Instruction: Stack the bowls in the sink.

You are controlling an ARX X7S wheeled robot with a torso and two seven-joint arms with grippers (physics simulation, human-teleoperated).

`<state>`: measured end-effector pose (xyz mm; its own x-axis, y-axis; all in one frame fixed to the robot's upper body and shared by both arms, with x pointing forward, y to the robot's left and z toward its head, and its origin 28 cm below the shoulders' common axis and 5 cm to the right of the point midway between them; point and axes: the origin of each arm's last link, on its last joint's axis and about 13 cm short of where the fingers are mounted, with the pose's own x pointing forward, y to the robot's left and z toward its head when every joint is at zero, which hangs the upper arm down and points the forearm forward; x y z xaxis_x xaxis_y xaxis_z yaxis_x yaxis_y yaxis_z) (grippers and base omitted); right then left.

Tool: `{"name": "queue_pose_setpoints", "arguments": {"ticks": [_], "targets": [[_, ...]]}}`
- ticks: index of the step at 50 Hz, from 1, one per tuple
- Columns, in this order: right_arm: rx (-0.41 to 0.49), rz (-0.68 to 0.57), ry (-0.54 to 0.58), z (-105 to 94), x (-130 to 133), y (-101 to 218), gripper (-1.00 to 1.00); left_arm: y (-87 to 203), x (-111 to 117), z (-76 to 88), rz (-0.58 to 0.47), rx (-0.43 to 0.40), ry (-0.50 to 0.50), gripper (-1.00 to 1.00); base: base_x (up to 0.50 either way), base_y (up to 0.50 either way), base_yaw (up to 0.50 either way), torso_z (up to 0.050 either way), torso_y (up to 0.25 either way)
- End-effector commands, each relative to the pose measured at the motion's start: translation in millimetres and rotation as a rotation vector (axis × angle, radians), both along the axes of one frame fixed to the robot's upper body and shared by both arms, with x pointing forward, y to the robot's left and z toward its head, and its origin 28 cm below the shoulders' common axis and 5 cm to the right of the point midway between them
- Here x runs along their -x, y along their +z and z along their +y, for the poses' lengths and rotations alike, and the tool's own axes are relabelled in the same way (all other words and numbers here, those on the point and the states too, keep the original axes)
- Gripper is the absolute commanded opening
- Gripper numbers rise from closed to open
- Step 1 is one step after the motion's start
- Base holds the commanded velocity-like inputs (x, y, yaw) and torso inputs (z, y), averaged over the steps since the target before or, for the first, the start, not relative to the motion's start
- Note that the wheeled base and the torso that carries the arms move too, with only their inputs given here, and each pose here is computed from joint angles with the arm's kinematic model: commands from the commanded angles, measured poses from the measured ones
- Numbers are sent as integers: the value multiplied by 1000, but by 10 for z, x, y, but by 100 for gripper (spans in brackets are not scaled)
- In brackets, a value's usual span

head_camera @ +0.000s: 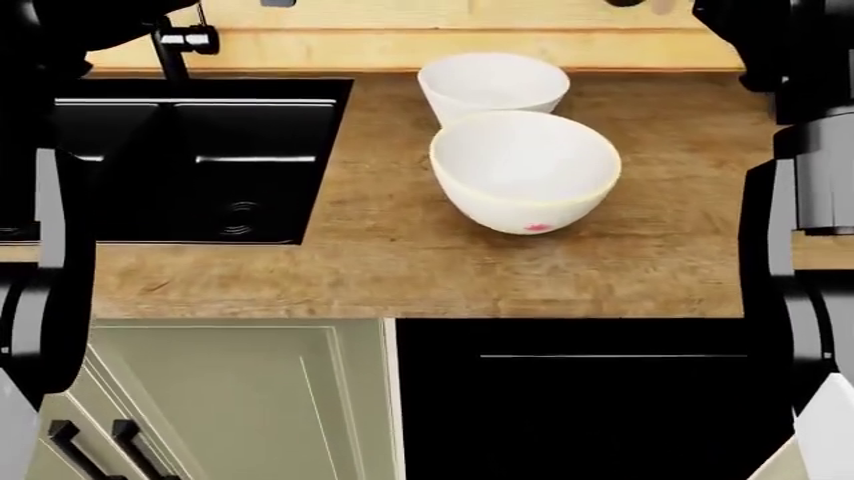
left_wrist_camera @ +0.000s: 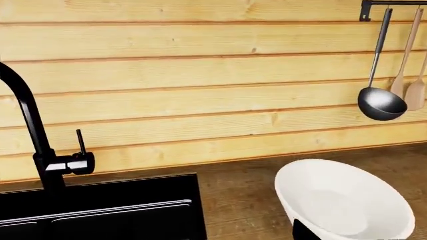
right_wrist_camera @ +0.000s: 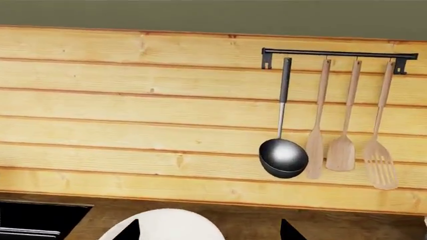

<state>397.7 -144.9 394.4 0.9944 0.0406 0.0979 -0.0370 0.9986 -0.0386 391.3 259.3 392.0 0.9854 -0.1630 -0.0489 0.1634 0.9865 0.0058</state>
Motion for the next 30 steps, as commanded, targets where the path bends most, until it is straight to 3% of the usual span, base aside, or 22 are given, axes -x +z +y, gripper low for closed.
{"name": "queue_pose_setpoints", "arguments": {"ticks": [1, 16, 30], "targets": [[0, -2, 1, 0, -3, 9, 100, -10, 10, 12, 4, 2, 2, 100, 395, 86, 0, 0, 0], [0, -10, -4, -9, 21, 57, 100, 44, 33, 8, -8, -1, 2, 100, 378, 160, 0, 0, 0], [0, -15, -12, -28, 48, 79, 100, 68, 54, -3, -15, -2, -2, 100, 440, 20, 0, 0, 1]]}}
